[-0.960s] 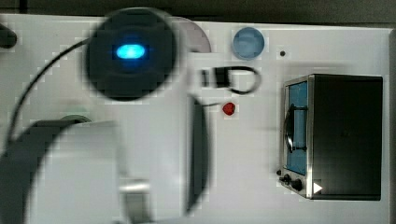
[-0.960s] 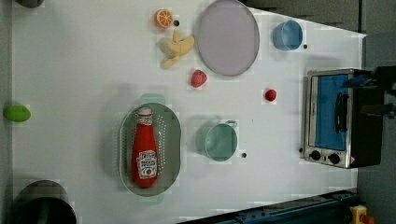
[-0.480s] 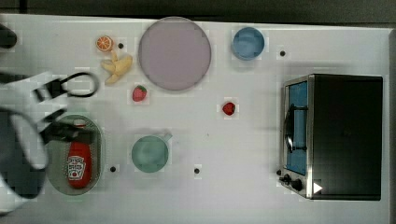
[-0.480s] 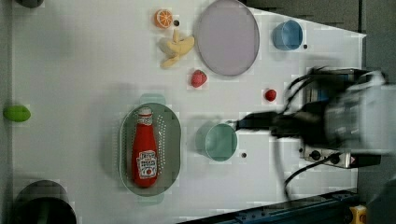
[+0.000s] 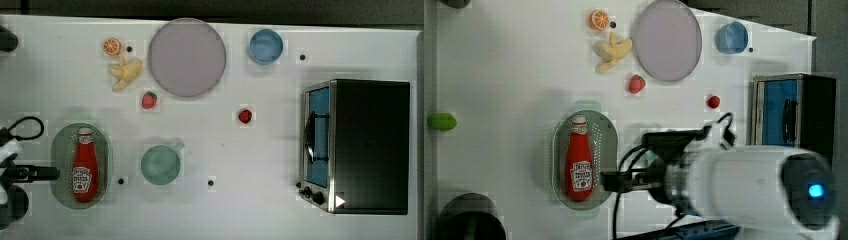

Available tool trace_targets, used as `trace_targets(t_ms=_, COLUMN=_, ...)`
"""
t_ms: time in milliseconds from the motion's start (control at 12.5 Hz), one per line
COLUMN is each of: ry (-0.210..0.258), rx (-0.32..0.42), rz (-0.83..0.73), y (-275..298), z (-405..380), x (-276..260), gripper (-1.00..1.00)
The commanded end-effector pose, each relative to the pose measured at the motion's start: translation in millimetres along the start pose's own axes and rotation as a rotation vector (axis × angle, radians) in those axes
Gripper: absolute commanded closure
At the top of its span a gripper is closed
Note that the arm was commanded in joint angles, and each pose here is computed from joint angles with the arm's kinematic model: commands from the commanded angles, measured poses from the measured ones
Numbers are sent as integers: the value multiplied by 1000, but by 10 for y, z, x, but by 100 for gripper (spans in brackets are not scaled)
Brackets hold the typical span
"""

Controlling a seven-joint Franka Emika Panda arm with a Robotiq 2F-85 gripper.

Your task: Pick ketchup from strainer and place it on the table

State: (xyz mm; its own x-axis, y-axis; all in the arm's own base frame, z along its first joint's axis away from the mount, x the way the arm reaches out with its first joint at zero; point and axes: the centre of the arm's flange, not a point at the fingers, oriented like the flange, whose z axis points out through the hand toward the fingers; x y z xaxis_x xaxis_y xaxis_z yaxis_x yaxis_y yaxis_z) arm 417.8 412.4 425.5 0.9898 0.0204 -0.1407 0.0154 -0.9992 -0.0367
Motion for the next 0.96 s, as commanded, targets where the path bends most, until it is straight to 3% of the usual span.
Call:
trace_targets(t_ms=80, ry=11, rx=-2, rz=119, y=219, z=643, x=143, gripper=-100)
trace_targets(t_ms=480, ry=63, rx=98, rz=95, y=263, z=1534, x=90, gripper=-100)
trace_targets(t_ms=960, ry=-13, rx=120, rz=142, y=354, z=2202, x=143, gripper=-100)
